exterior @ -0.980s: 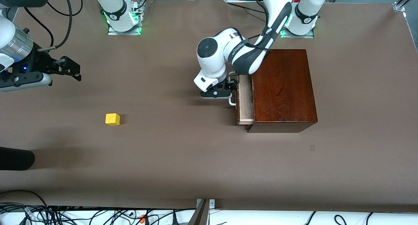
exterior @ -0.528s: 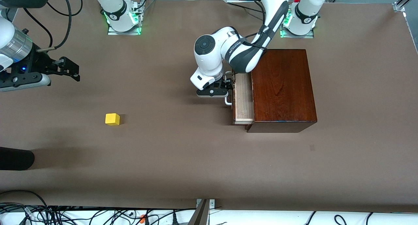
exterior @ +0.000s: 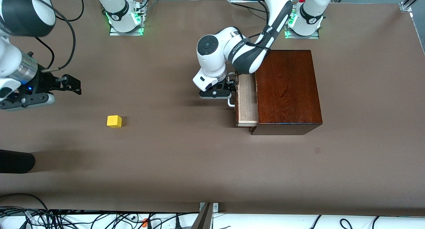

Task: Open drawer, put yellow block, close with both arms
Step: 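Pull the drawer open with the left gripper while the right gripper reaches the cube, then grasp the yellow cube with the right gripper while the left gripper withdraws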

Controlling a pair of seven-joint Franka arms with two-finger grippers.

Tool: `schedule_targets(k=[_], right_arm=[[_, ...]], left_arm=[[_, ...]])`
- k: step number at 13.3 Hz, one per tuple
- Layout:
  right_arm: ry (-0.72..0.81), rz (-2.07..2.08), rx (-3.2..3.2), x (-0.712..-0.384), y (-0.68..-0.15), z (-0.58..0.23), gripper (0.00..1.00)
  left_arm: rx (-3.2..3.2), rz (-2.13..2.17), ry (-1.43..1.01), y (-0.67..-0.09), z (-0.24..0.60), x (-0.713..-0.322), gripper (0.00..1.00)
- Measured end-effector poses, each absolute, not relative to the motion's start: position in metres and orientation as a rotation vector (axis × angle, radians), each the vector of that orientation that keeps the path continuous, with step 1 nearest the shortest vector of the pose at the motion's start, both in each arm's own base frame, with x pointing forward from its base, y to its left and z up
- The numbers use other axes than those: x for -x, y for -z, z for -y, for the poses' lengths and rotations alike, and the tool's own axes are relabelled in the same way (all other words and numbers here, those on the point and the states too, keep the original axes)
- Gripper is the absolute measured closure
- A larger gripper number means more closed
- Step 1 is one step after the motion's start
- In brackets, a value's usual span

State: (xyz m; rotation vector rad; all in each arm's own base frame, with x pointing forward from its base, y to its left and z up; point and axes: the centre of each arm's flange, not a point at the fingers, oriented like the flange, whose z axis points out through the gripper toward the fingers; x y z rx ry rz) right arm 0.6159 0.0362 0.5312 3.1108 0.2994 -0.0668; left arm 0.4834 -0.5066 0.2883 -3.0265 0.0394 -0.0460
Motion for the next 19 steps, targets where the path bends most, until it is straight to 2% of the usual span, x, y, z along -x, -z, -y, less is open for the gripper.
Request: schedule_targets(k=[5,9,15,19], right_arm=[[0.237,-0.244,-3.138,-0.635,-0.450,-0.012,0.00],[0.166,-0.253,-3.160,-0.653,-0.361,-0.022,0.00],[0.167,-0.287,-3.163,-0.643,-0.289,-0.038,0.00],[0.057,-0.285,-3.161,-0.629,-0.238,-0.037,0.00]], left_arm=[[3.047,-0.038,0.055,-0.293,0.511,-0.483,0.00],[3.046,-0.039,0.055,-0.293,0.512,-0.482,0.00],[3.032,-0.046,0.024,-0.298,0.518,-0.480,0.00],[3.060,-0.109,0.007,-0.310,0.556,-0.449,0.00]])
